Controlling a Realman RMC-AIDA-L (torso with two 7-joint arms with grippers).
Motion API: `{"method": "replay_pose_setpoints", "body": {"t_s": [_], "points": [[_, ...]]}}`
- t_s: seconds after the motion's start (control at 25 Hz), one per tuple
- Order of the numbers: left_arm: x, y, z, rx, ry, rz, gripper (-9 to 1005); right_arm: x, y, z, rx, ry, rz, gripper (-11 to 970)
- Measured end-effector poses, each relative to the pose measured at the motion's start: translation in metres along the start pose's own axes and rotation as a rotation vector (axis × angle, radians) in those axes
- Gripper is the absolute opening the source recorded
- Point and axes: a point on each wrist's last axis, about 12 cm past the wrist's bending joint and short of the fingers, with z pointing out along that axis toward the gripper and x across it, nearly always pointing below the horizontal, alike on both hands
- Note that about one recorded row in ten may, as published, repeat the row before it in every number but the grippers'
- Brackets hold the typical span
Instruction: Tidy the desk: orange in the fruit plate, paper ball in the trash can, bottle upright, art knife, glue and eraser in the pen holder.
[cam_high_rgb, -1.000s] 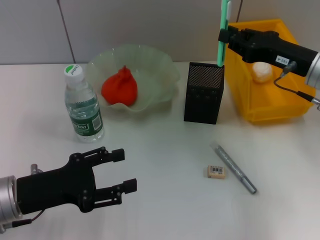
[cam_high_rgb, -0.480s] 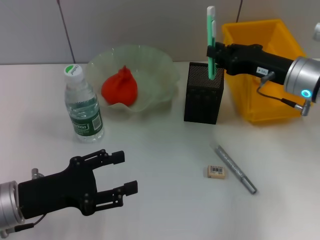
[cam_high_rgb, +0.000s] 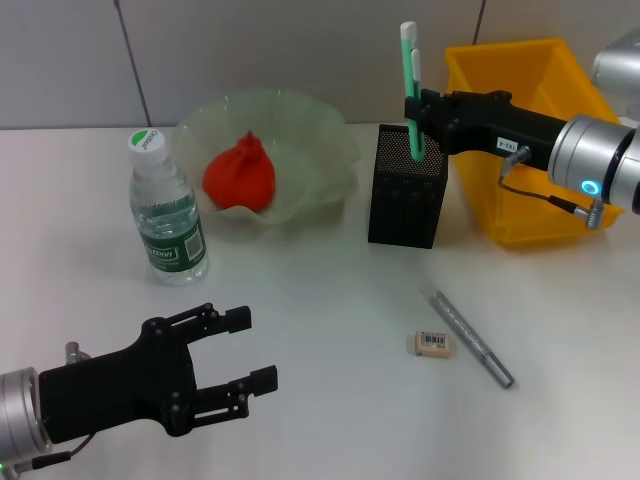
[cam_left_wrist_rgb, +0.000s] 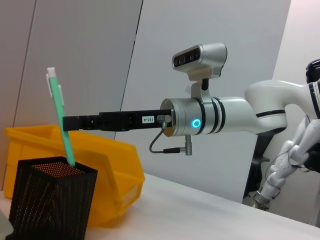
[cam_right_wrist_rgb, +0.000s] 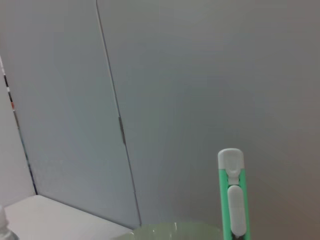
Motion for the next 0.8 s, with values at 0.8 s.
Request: {"method": "replay_pose_setpoints", "body": {"t_s": [0.8], "points": [[0.0014,0.0026,0.0,-0.019,0.012,0.007,787,0.009,-0.0007,0.0039,0.031,0.032,0.006,213]]}}
